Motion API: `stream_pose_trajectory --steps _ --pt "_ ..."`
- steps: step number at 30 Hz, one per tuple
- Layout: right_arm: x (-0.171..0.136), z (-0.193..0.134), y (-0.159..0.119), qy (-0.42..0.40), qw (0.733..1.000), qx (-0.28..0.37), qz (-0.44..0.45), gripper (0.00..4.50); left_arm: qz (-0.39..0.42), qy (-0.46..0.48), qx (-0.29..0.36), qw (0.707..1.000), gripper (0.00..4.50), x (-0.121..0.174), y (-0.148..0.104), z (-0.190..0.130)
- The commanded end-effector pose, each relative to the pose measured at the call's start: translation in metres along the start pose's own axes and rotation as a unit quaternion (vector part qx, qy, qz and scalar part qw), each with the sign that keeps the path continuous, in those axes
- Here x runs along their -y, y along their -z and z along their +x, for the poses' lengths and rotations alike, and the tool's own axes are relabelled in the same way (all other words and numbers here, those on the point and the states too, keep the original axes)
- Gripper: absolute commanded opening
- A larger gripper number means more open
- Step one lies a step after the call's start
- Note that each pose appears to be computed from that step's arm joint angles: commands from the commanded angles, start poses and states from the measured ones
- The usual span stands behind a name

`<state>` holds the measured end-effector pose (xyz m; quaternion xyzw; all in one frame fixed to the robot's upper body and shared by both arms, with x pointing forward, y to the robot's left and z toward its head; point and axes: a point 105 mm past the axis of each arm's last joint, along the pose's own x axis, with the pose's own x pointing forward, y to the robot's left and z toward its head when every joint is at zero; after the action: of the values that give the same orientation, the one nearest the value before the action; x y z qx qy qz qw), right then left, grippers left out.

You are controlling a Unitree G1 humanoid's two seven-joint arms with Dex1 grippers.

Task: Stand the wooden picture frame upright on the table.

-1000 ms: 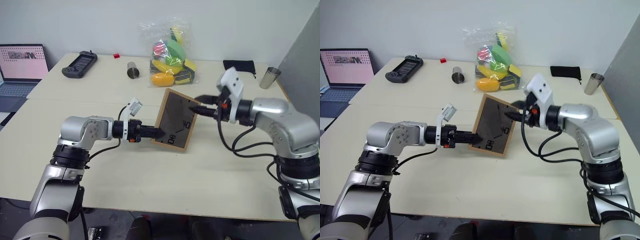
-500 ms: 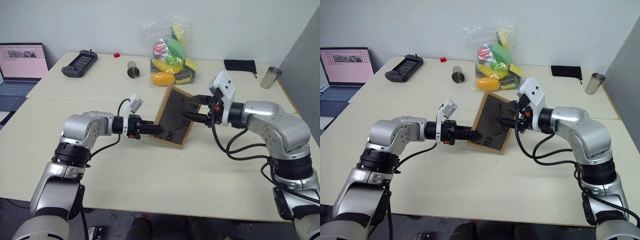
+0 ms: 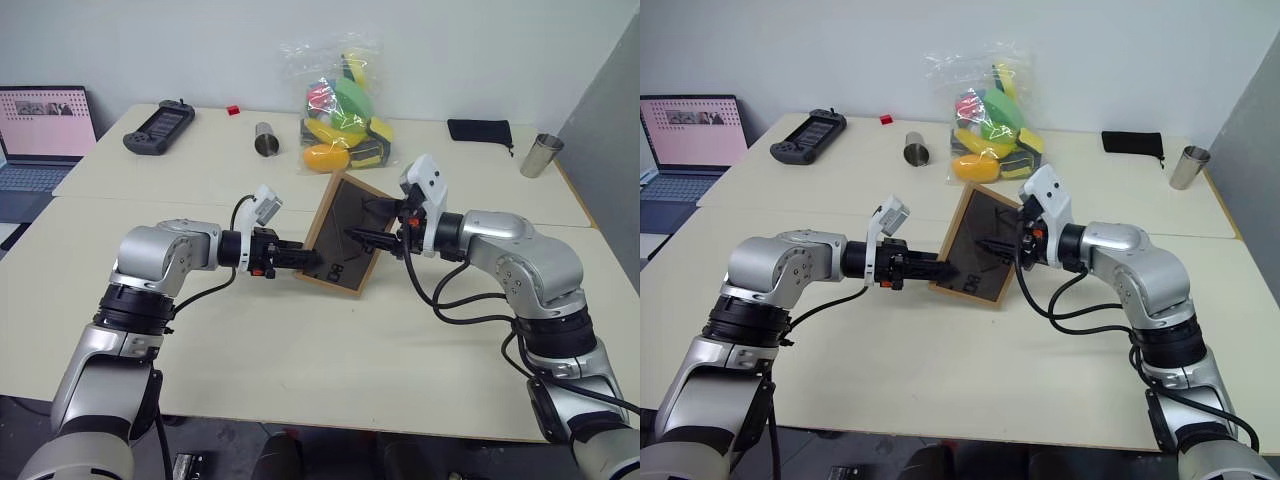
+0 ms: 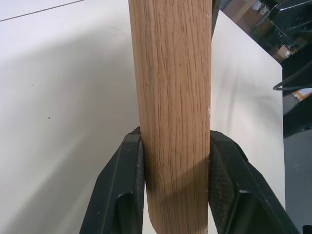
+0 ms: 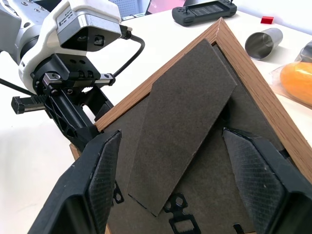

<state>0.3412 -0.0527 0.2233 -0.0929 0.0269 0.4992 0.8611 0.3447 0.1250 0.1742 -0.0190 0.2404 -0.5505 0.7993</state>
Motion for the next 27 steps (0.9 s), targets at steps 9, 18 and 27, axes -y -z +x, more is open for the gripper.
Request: stream_pose_trajectory --steps 9,18,27 --pt "-0.015 -0.010 -0.023 -0.001 1.000 0.020 -0.020 3.51 0.007 0.002 0.037 0.999 1.32 -0.007 -0.021 0.003" --pt "-0.018 -0.029 -0.022 0.025 1.000 0.015 -0.012 3.51 -0.018 -0.015 0.050 0.998 1.32 -0.022 -0.029 0.005" --pt "-0.008 -0.028 -0.020 0.055 0.998 0.011 -0.030 3.51 -0.020 -0.002 0.048 0.999 1.32 -0.018 -0.033 0.006"
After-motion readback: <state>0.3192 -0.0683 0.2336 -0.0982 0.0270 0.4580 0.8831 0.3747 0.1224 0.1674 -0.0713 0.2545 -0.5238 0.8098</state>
